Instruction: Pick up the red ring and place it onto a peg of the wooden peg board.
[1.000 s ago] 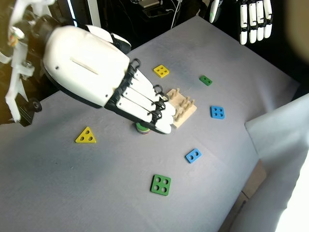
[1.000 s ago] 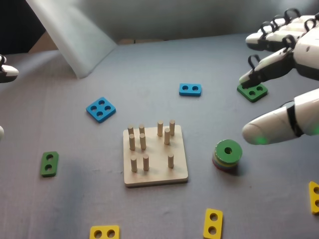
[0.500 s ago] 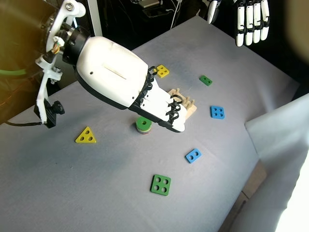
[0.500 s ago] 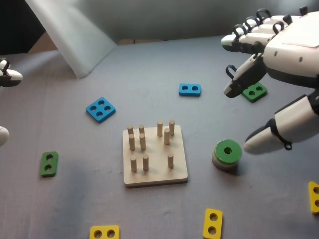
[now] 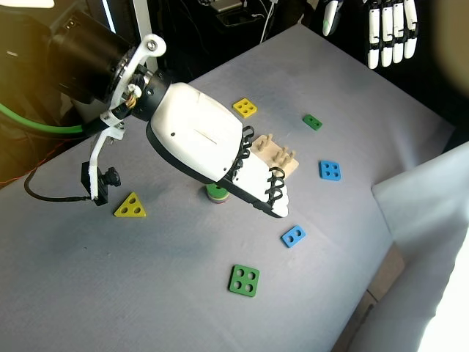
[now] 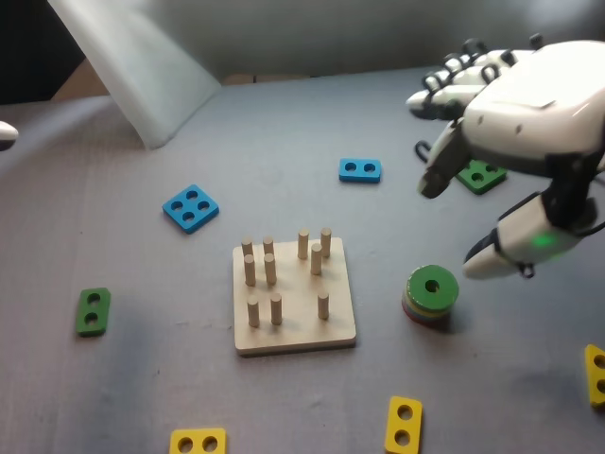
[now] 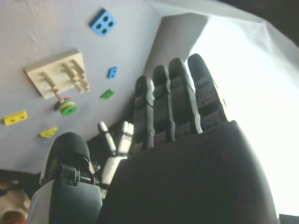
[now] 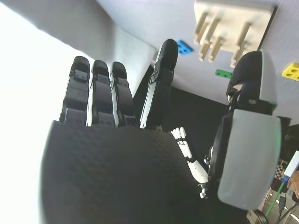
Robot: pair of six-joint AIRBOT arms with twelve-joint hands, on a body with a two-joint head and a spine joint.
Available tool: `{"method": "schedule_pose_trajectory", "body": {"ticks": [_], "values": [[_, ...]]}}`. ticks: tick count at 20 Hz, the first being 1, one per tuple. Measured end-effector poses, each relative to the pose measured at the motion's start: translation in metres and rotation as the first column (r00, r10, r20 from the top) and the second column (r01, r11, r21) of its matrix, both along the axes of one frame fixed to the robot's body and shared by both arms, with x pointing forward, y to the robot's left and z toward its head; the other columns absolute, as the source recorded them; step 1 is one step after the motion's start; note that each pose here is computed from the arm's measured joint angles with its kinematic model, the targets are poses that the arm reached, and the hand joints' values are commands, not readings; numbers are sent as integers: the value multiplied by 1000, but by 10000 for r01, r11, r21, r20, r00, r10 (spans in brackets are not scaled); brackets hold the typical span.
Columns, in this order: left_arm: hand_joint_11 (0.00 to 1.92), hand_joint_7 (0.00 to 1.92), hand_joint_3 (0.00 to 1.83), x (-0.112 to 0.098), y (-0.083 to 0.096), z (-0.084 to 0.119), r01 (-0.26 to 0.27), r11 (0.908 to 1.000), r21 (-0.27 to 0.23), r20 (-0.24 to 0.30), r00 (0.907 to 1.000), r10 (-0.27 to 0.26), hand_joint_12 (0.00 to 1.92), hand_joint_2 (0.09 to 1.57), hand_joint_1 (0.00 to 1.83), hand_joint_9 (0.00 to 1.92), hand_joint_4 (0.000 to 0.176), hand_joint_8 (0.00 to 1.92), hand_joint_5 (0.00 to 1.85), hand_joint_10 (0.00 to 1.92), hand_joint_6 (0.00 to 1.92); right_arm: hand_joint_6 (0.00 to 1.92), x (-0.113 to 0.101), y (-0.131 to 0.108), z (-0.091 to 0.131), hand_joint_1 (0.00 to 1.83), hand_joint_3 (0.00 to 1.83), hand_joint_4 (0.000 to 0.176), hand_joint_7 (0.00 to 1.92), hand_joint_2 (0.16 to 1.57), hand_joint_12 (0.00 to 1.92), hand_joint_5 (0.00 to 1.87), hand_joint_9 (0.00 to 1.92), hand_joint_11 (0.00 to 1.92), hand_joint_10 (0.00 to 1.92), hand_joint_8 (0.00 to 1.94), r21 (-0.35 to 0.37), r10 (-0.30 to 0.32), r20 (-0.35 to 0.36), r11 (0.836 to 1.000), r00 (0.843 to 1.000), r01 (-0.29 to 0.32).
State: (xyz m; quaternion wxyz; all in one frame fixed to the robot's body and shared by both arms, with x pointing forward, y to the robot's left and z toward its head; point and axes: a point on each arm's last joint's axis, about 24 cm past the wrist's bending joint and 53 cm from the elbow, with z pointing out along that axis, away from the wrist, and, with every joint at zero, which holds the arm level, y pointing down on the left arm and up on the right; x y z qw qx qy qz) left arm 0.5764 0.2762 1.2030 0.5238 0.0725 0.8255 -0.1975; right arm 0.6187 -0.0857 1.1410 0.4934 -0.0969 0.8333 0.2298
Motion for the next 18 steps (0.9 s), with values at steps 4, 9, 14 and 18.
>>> {"method": "schedule_pose_trajectory", "body": {"ticks": [4, 9, 14, 18], "values": [[0, 268, 0, -5, -9, -5, 142, 9999, 1, -145, 9998, -142, 408, 1259, 0, 197, 0, 0, 298, 3, 3, 33, -6, 20, -5, 894, 5, 173, 125, 839, 0, 782, 0, 0, 0, 19, -239, 542, 166, 9983, 9984, -538], [0, 301, 0, -7, -13, -6, 215, 9998, 33, -182, 9996, -214, 456, 1258, 0, 219, 0, 5, 332, 8, 9, 25, -2, 27, -12, 894, 12, 176, 35, 853, 0, 798, 0, 0, 0, 0, -444, 647, 244, 9970, 9976, -636], [0, 331, 3, -3, -7, -7, 89, 9999, 147, -161, 9998, -87, 510, 1273, 0, 243, 0, 7, 355, 11, 8, 23, -4, 22, -26, 941, 30, 176, 45, 911, 0, 819, 0, 0, 0, 2, -659, 574, 16, 9962, 9984, -572], [0, 348, 0, -3, -9, -9, 129, 9998, 140, -178, 9998, -127, 540, 1268, 0, 253, 0, 7, 376, 10, 11, 23, 0, 22, -37, 929, 21, 176, 45, 904, 0, 830, 0, 0, 0, 3, -728, 523, -158, 9959, 9985, -533]]}}
